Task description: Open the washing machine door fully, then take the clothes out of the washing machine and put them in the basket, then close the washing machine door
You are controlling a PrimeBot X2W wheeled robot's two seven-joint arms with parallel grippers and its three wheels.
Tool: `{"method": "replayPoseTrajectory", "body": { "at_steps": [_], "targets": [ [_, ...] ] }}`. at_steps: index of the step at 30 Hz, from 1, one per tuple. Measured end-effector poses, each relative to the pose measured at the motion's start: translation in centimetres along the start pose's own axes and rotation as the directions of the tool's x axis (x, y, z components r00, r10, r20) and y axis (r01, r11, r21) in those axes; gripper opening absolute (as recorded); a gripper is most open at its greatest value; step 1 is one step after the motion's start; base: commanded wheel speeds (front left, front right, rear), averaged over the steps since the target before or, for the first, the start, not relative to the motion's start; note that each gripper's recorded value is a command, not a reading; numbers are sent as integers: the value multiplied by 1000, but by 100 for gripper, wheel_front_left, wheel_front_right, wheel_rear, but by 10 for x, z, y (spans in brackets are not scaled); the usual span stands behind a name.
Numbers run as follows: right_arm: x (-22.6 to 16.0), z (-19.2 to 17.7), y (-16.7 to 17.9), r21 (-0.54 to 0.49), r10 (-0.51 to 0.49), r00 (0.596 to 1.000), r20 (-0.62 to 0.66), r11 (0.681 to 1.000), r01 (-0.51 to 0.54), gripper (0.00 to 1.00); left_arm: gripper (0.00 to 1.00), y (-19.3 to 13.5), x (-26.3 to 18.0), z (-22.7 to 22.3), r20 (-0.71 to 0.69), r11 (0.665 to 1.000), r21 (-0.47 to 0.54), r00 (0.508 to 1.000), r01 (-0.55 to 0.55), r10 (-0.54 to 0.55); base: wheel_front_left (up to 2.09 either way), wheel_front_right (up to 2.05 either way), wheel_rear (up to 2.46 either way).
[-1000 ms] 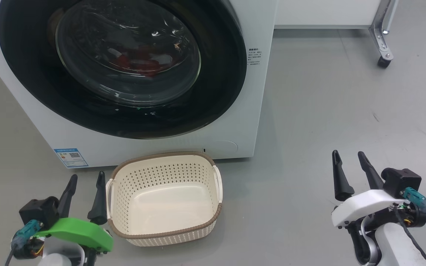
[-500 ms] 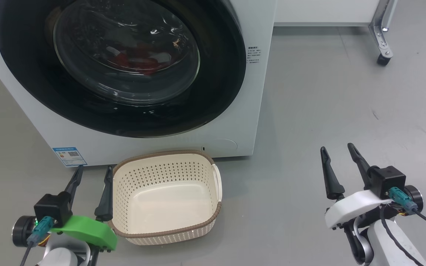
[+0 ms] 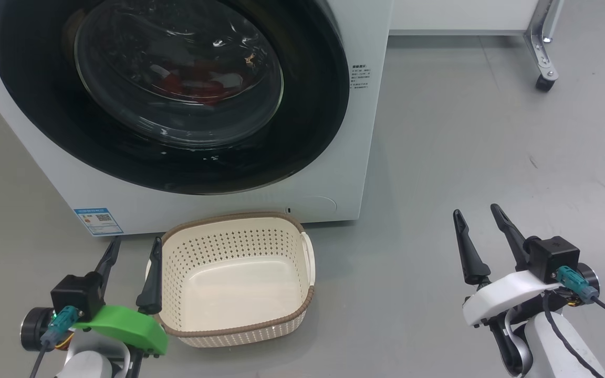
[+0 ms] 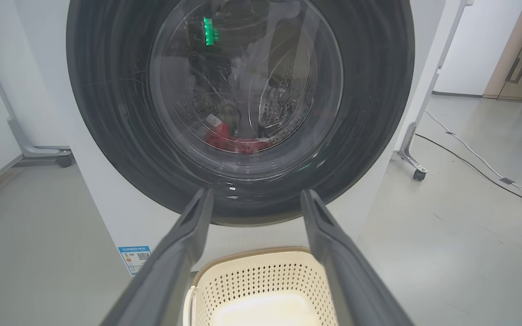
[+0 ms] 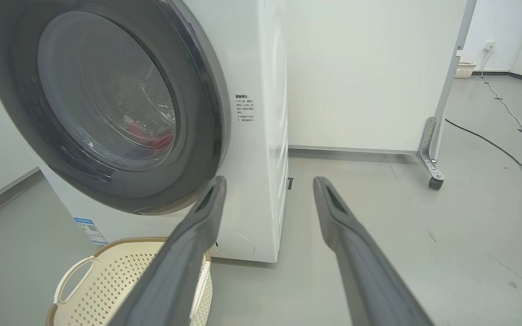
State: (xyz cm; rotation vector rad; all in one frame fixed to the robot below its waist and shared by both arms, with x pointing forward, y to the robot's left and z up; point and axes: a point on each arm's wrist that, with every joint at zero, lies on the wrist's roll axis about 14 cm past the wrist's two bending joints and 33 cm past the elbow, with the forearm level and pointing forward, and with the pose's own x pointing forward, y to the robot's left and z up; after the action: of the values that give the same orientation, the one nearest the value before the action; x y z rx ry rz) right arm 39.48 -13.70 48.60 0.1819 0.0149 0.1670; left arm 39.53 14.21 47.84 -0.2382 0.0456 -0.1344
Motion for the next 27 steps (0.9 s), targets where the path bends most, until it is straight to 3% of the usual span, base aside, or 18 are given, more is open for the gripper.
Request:
{"method": "replayPoseTrajectory", "body": {
  "at_steps": [19,20,22,27],
  "targets": [
    [-2,-10,-5,18,-27,999,-29,999,27,100,100,4,-1,-8,-23,1000,1,1000,-18,19,0,0,0],
    [-2,-10,-5,18,-27,999,-29,999,28,84,100,5,-2,-8,-24,1000,1,1000,-19,19,0,0,0],
    [-2,-10,-5,19,-30,999,-30,999,30,0,100,5,-2,-8,-25,1000,5,999,-21,21,0,0,0],
    [-3,-15,-6,21,-32,999,-43,999,33,0,100,6,-2,-8,-26,1000,4,999,-25,25,0,0,0]
  ]
}}
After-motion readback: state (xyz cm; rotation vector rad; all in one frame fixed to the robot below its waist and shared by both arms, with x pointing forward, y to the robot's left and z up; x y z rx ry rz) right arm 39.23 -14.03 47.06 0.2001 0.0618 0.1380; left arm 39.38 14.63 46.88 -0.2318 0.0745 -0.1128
